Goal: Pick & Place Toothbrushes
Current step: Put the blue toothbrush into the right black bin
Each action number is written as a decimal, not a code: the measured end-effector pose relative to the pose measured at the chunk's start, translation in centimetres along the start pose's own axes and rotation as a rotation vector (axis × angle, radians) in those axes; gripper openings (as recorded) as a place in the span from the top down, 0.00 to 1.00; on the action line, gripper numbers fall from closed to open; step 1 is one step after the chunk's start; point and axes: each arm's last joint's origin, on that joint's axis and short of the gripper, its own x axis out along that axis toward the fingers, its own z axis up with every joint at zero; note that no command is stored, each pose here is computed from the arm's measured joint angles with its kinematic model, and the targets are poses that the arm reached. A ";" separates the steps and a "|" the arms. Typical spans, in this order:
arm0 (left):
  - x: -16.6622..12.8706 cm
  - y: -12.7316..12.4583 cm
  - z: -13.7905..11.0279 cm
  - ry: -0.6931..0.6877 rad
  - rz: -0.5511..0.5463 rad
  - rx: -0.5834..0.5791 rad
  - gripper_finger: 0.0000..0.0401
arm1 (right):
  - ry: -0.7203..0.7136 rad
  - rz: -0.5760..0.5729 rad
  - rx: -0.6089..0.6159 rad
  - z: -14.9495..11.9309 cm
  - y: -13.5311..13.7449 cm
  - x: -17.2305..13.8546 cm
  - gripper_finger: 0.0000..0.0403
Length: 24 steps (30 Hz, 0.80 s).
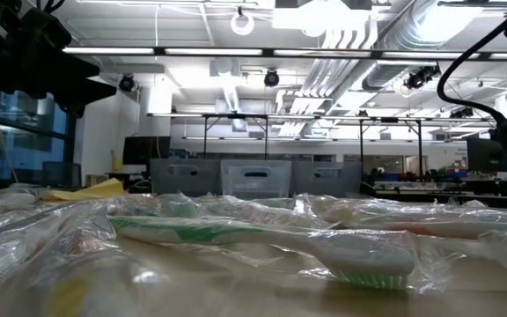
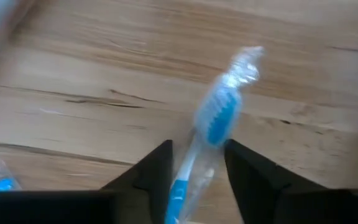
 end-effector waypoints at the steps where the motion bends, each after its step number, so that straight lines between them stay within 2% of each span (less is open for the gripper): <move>1: 0.0 0.0 0.0 0.000 0.000 0.000 0.42 | -0.001 -0.004 -0.001 0.0 0.0 0.0 0.73; 7: 0.0 0.0 0.0 0.000 0.000 0.000 0.42 | -0.005 -0.013 -0.006 0.1 -0.1 0.1 0.97; 13: 0.0 0.0 0.0 0.000 0.000 0.000 0.42 | -0.063 -0.002 -0.047 0.1 0.1 -1.0 0.98; 20: 0.0 0.0 0.0 0.000 0.000 0.000 0.42 | -0.218 0.106 -0.114 1.3 2.0 -6.9 0.99; 24: 0.0 0.0 0.0 0.000 0.000 0.000 0.42 | -0.381 0.197 -0.158 4.6 2.8 -10.6 0.99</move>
